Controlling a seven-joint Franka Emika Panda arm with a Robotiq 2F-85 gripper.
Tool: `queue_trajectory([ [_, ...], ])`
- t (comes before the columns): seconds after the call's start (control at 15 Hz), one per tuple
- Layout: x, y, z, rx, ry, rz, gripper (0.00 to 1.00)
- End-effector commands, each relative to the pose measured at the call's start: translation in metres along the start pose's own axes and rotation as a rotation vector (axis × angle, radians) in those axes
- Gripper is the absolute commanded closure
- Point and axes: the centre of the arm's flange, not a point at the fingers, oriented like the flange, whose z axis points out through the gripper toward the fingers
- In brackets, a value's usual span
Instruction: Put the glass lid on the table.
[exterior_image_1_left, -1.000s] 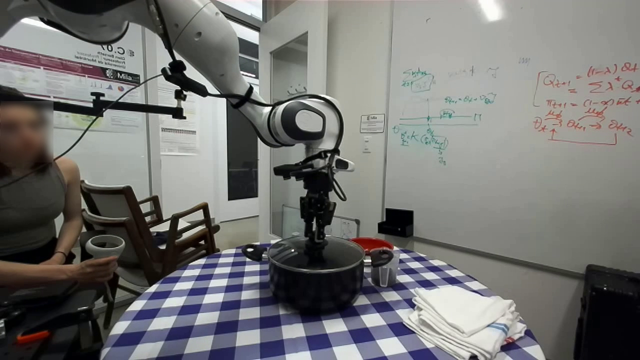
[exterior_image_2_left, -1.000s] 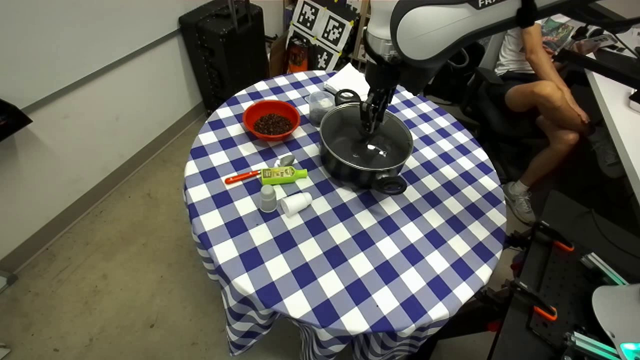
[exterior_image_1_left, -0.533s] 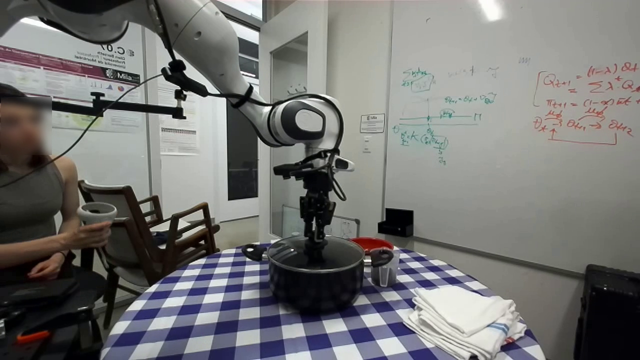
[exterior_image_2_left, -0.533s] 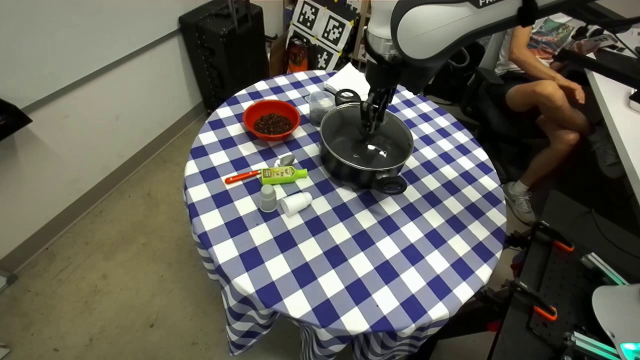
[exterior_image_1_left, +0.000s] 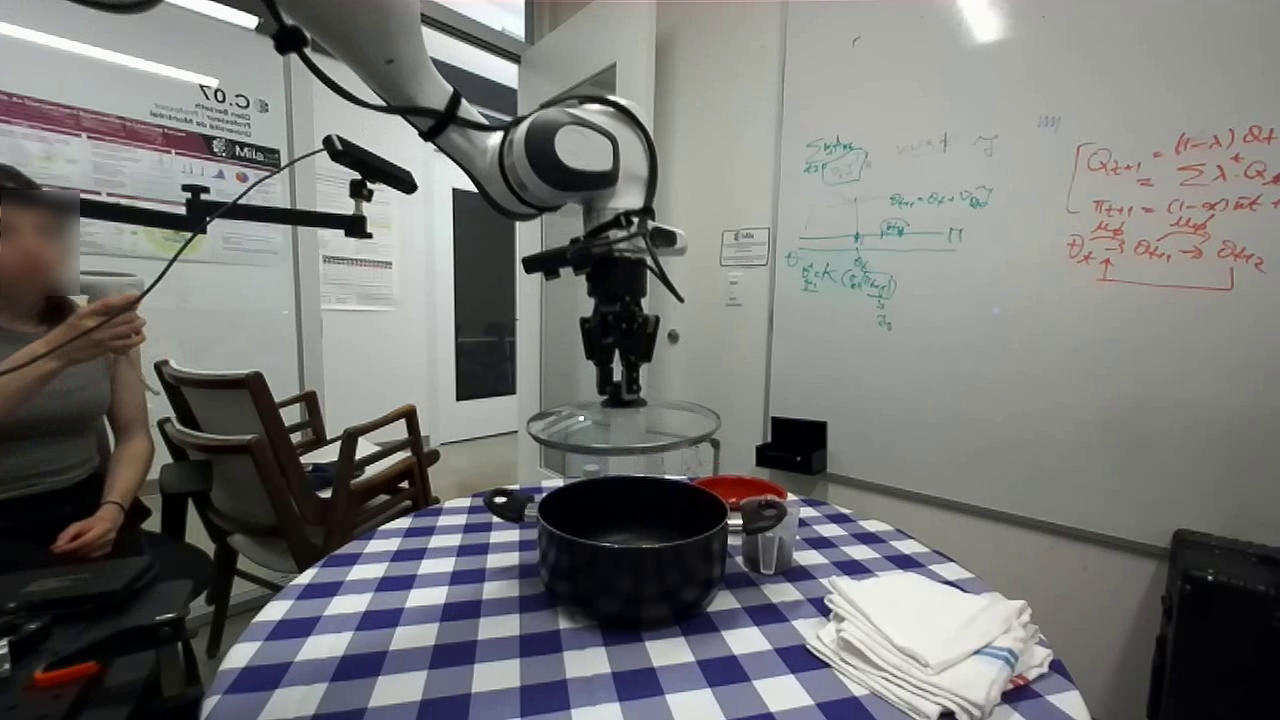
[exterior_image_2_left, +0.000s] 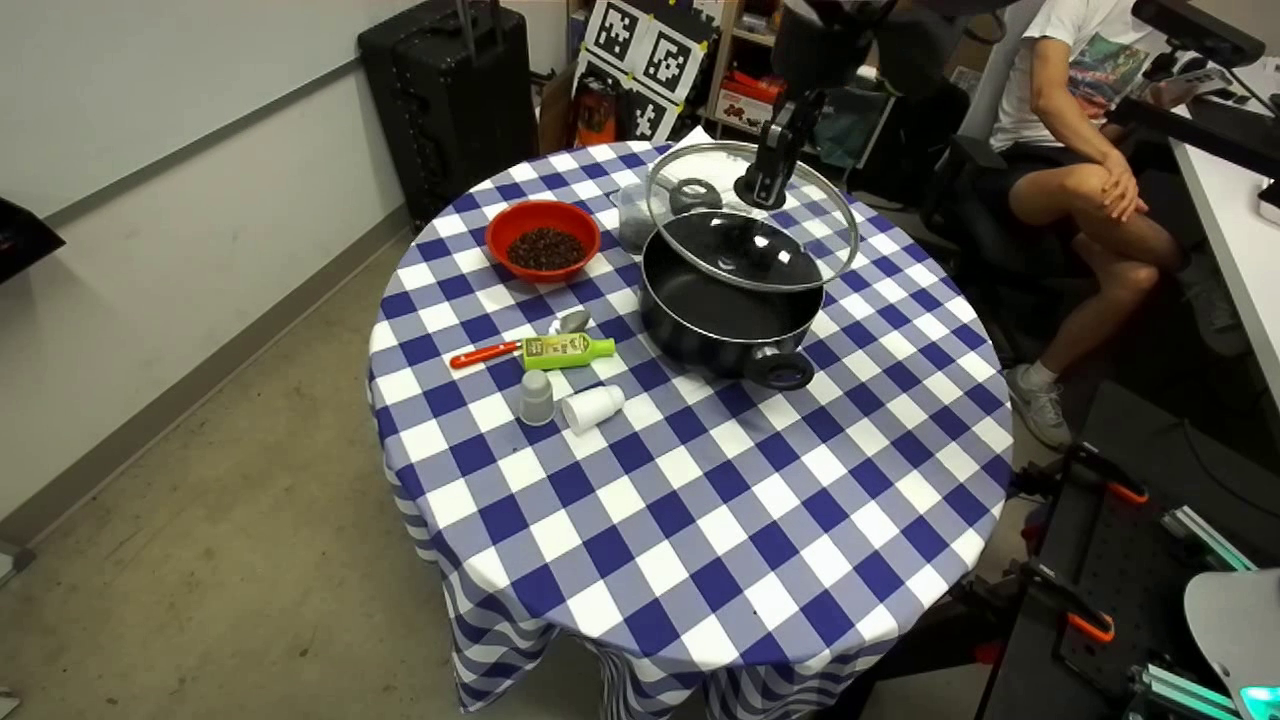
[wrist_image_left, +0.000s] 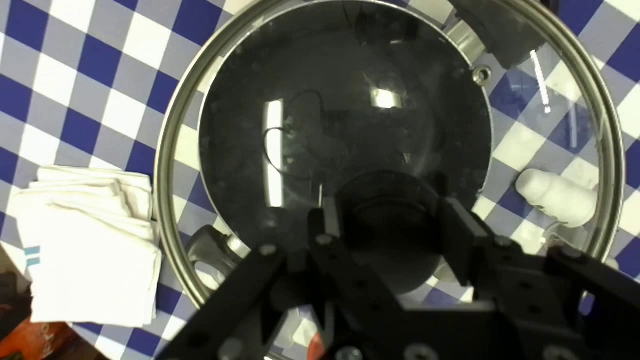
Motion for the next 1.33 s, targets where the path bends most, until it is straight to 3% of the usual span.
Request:
queue_trajectory([
  [0.0,-0.062,-0.015,-0.070,-0.043,0.069,-0.048,0.76],
  [0.27,-0.131,-0.008,-0.095,-0.029,0.086,0.013,0.76],
  [0.4,-0.169,-0.003,-0.089,-0.014,0.071,0.074,0.76],
  [0.67,-0.242,-0.015,-0.045,-0.014,-0.036,0.163,0.76],
  [0.87,-0.268,-0.031,0.008,0.019,-0.085,0.227,0.76],
  [1.07,-0.286,-0.033,0.046,0.071,-0.079,0.345,0.76],
  [1.27,-0.290,-0.027,0.073,0.038,-0.037,0.503,0.76],
])
